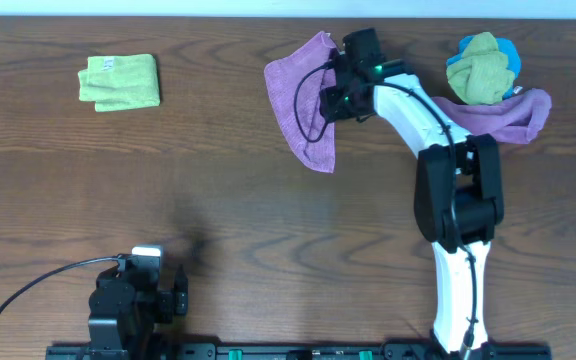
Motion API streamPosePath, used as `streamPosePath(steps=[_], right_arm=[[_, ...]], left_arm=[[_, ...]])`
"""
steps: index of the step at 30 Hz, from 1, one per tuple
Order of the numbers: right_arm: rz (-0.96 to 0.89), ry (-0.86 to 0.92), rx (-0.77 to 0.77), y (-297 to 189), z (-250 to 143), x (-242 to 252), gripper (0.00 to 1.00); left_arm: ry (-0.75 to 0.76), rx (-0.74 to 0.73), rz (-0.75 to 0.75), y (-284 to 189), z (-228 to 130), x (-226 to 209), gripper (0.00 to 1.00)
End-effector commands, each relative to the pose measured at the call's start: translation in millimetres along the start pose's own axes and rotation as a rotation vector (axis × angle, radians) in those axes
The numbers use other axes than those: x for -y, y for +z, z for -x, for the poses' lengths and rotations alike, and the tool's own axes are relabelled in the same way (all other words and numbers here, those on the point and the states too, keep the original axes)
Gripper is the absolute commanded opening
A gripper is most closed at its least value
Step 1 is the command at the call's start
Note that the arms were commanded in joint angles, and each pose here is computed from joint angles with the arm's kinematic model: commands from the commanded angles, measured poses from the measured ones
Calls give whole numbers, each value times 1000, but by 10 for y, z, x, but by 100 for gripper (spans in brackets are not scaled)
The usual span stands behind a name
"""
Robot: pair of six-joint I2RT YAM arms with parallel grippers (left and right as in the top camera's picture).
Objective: Fold the cloth
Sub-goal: 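Shake and lower the pink cloth onto the table center with right gripper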
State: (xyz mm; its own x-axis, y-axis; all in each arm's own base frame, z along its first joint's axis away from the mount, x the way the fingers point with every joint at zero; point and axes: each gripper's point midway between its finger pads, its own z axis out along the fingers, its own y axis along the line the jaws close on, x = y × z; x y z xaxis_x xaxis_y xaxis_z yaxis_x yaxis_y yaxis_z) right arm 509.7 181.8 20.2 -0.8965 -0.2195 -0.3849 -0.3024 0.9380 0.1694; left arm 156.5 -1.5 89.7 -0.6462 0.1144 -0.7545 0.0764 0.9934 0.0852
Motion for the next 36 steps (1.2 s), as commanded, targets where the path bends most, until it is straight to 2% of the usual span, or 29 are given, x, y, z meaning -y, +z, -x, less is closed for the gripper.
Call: streamPosePath(steps=[1,8,10,12,15,16,21,28,33,36], right_arm=[[30,-17,-16,142,-54,-167,53],[16,-35,40,179,74,-251,52],[-10,-34,40,187,72,-203,48],[-27,-33,42,187,75,-173,37],[-58,-31,38,184,66,-116,6],[-63,-29,26,182,37,-106,1],[-76,-1,-10,-48,-29,-120,1],[-108,103,47,-1037,56,-282,1],[-121,176,7,-1583,-188,-420,1],[-253,232,-26,-1800,-388,-282,1]], left_arm=[[29,-60,-5,26,-165,15,95],[29,-60,-5,26,-165,15,95],[29,-60,-5,26,-165,14,95],[29,-60,-5,26,-165,15,95],[29,-60,-5,26,-165,15,95],[29,-60,-5,26,-165,15,95],[29,-60,-5,26,-165,14,95],[29,-60,-5,26,-165,15,95],[29,-60,-5,26,-165,15,95],[29,-60,-5,26,-165,14,95]])
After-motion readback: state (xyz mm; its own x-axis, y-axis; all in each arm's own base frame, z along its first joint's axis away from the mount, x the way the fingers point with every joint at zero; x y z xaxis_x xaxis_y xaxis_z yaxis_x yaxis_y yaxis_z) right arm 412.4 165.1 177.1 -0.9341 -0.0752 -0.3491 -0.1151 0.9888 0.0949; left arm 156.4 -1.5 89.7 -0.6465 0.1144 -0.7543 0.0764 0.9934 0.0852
